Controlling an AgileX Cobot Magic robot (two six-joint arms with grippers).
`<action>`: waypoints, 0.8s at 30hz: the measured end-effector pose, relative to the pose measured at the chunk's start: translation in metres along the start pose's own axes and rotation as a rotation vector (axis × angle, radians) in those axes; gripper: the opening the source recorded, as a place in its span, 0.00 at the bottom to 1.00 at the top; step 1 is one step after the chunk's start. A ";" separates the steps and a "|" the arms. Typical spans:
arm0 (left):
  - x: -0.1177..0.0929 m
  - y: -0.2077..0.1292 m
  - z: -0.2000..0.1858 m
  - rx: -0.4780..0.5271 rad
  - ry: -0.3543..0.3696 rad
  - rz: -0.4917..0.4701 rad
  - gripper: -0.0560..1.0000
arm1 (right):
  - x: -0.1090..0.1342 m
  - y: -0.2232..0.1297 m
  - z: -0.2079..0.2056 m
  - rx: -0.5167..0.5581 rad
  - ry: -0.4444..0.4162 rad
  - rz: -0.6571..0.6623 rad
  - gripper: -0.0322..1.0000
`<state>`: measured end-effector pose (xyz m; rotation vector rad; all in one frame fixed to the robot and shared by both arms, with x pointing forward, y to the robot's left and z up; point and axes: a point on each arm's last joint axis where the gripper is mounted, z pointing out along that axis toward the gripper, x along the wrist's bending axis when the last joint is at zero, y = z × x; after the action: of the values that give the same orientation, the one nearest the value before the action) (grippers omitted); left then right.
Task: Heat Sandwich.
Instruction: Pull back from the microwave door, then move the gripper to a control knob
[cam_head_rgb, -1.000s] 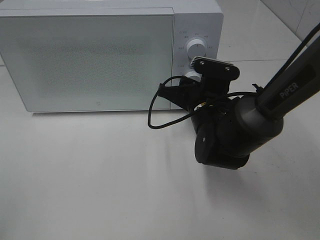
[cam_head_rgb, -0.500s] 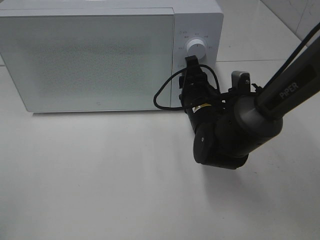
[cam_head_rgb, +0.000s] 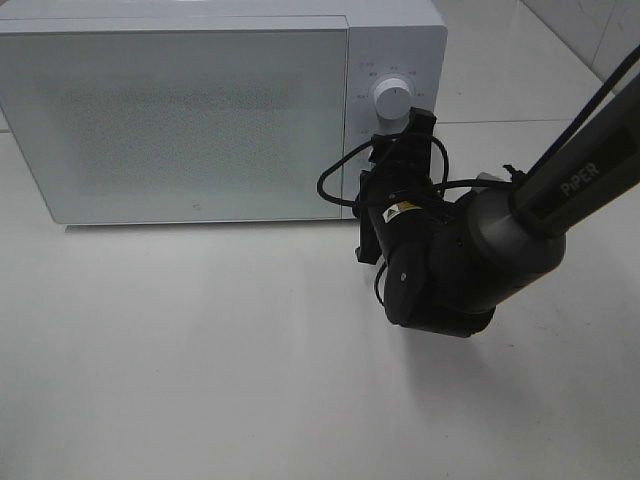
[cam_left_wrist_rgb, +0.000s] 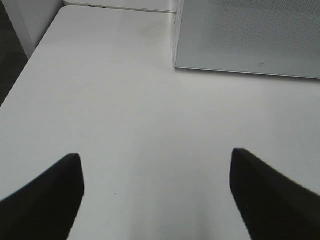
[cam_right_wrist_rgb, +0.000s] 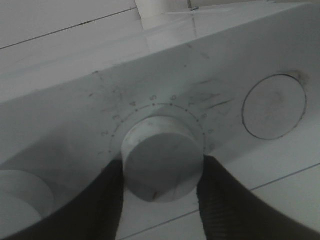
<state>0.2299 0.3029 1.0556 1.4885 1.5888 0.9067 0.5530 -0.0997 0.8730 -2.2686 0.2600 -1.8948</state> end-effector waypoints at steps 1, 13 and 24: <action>0.000 0.000 0.000 0.000 0.000 0.000 0.77 | 0.000 0.000 0.000 0.000 0.000 0.000 0.45; 0.000 0.000 0.000 0.000 0.000 0.000 0.77 | 0.000 0.000 0.000 -0.002 -0.001 -0.094 0.45; 0.000 0.000 0.000 0.000 0.000 0.000 0.77 | -0.001 -0.001 0.000 0.018 -0.006 -0.338 0.48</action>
<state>0.2299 0.3029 1.0556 1.4885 1.5888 0.9067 0.5523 -0.0985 0.8723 -2.4306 -0.1521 -2.0296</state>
